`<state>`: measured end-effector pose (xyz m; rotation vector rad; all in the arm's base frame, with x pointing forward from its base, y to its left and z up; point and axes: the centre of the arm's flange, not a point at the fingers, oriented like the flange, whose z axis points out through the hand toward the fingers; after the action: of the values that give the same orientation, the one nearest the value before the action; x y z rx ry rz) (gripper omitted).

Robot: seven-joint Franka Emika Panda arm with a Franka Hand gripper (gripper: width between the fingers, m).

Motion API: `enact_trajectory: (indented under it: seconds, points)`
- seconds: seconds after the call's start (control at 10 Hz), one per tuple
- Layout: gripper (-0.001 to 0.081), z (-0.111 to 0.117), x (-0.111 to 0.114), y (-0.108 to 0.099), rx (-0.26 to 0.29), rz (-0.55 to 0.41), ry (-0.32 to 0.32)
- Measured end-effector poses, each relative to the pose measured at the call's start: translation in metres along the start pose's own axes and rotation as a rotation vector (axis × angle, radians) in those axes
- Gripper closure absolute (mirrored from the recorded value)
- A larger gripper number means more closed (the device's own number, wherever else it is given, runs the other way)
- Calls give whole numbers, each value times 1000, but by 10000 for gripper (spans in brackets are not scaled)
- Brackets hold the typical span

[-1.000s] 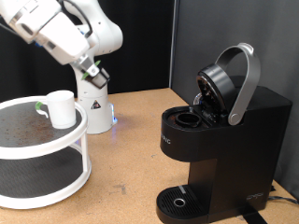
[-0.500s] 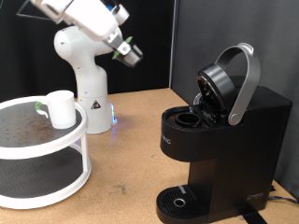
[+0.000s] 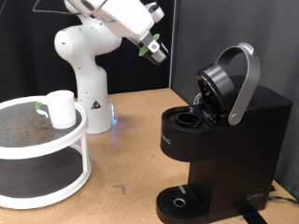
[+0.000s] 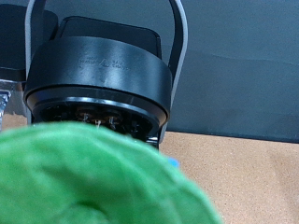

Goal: Make a cup of coffee with the keurig machine

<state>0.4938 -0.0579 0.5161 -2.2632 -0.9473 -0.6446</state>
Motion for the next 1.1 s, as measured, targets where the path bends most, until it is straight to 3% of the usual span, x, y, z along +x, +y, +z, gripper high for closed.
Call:
enact_trajectory:
  seconds: [0.3,0.5,1.1]
  points:
    - [337,0,0,-1,24,11,23]
    - [337,9,2,-4,31,24,-3]
    - [337,75,-5,-9,-10,18,-132]
